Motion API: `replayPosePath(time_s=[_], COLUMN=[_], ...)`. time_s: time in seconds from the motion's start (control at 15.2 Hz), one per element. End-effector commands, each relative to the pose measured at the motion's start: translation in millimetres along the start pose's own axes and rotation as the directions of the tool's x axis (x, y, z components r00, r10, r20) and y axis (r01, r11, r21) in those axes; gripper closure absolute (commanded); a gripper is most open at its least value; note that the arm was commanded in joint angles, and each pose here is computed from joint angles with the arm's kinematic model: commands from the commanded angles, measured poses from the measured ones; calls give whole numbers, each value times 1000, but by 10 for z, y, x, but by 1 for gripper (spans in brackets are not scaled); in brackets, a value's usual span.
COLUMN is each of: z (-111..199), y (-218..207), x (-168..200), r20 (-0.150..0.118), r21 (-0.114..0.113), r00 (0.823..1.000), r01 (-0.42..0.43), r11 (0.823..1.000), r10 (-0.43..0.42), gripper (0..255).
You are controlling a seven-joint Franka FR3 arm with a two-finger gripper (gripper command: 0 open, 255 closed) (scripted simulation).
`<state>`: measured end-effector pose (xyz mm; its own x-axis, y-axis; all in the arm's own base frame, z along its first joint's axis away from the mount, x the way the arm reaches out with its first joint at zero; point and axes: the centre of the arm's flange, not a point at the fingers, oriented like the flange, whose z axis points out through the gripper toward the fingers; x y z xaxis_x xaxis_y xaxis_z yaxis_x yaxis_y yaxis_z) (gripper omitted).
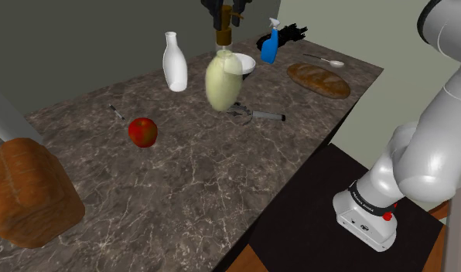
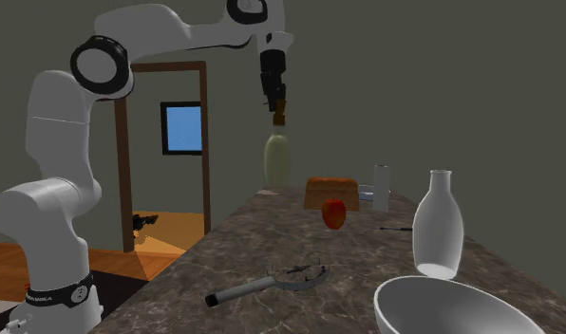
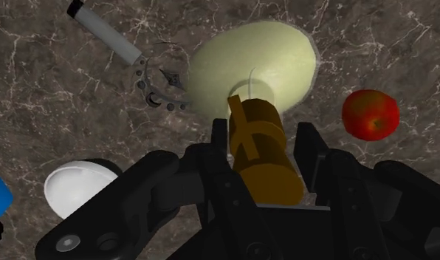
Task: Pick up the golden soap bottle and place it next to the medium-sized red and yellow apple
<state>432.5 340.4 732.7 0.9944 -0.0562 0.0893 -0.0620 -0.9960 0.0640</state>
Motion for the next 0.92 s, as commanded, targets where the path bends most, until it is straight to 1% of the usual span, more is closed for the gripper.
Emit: replayPosePath(time_s=[0.0, 0.4, 0.86], z=[-40, -120, 248], y=[-241, -989, -1013], x=[-114, -443, -476], r20=[-1, -1, -1], r21=[1, 1, 1], r00=[1000, 1000, 1000], r01=[-2, -2, -2], r11=[1000, 1000, 1000], r10=[2, 2, 2], gripper=[255, 255, 255])
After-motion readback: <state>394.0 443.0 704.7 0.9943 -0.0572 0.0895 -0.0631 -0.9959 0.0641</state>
